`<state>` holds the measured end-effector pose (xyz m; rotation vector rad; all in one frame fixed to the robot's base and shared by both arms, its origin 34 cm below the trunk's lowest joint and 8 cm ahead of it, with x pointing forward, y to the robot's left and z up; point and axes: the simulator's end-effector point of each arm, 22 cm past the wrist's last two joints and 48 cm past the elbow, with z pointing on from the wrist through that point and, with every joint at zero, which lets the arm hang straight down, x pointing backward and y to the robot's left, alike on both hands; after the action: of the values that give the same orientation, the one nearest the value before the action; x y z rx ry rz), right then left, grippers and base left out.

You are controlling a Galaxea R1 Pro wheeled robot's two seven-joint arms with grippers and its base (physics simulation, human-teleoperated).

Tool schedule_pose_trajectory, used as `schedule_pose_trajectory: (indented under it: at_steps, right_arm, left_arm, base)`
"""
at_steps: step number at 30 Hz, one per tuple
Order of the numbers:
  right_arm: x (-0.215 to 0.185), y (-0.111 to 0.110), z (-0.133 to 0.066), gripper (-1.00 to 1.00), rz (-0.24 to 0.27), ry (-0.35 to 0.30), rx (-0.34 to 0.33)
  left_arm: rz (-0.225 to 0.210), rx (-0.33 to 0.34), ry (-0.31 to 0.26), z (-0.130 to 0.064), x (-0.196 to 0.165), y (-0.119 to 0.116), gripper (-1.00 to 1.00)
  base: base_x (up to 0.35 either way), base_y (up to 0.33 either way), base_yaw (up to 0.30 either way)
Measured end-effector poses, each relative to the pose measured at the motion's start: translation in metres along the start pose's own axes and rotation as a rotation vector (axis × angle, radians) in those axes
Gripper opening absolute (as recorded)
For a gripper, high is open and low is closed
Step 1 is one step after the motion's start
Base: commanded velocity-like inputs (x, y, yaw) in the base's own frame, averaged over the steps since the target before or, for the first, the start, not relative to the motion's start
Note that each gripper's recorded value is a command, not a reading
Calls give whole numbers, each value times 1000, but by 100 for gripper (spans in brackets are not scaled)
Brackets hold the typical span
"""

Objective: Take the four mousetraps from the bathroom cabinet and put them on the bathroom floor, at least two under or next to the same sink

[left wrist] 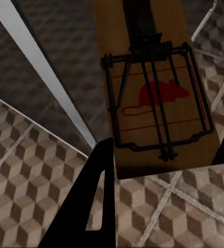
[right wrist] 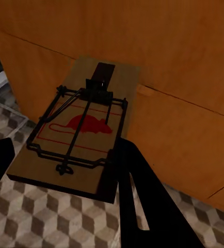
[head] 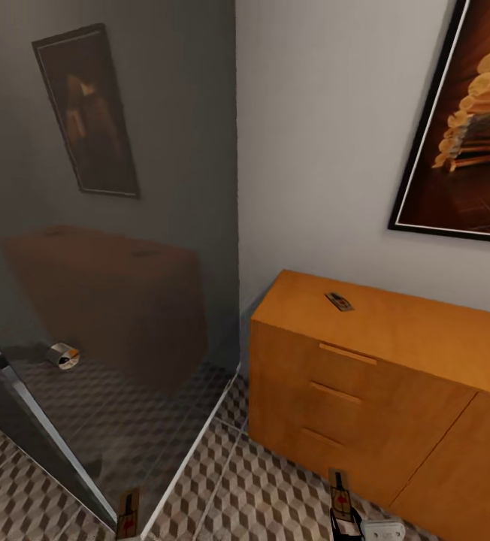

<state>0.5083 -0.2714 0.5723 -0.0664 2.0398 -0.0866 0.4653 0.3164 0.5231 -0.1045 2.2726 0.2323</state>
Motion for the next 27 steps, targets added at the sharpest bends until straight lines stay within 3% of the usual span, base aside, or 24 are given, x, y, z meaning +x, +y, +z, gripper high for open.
schedule_pose_trajectory:
  at_steps: [27]
  right_arm:
    - [4, 0, -1, -100, 0, 9, -1]
  left_arm:
    - [2, 0, 9, 0, 4, 0, -100]
  base:
    - [0, 0, 281]
